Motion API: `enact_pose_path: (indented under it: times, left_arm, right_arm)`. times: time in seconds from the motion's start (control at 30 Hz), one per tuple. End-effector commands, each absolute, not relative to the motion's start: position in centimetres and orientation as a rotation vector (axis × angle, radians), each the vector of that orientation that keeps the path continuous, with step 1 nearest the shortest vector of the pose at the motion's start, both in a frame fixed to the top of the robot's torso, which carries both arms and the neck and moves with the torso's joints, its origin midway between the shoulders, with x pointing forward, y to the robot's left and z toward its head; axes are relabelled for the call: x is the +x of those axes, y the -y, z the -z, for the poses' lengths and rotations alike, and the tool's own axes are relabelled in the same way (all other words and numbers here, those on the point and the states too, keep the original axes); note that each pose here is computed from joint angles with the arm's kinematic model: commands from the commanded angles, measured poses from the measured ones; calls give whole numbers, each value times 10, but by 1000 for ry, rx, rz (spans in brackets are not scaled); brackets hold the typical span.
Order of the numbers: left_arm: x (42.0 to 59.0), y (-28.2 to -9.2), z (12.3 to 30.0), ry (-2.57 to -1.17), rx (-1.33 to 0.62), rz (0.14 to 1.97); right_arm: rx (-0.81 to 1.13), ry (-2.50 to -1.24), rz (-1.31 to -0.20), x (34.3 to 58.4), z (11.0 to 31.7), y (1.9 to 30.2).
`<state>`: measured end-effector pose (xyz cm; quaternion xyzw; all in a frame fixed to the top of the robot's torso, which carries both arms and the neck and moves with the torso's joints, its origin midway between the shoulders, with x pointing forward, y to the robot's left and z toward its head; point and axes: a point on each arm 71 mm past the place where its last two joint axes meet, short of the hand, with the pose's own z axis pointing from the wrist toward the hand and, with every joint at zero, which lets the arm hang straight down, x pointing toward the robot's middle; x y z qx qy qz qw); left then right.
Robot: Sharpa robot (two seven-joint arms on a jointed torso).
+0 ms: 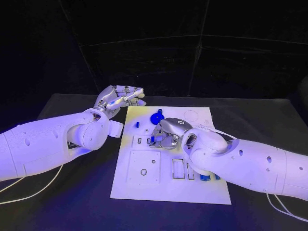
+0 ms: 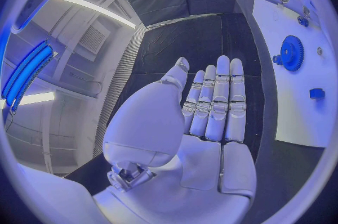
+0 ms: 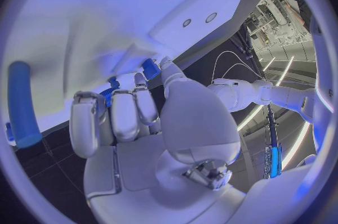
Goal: Assemble the parts on the task board
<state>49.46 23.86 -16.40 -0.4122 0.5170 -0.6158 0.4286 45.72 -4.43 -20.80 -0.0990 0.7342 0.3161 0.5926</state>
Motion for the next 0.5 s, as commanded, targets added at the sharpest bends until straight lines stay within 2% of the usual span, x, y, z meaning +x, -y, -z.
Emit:
enact_pose_path:
  times: [0.03,0.3,0.4,0.5]
  left_arm:
    - [495,-237,163,-1292,-1024,1553]
    - [495,-238,163,-1301,-1022,1544]
    - [495,-239,165,-1340,-998,1513]
    - [493,-239,169,-1446,-957,1462]
  right_arm:
    - [-199,-1654,-741,457,203,45]
    - [-183,-1589,-774,454,198,53]
    - [-198,-1553,-851,448,193,64]
    - [-207,-1552,-962,441,186,82]
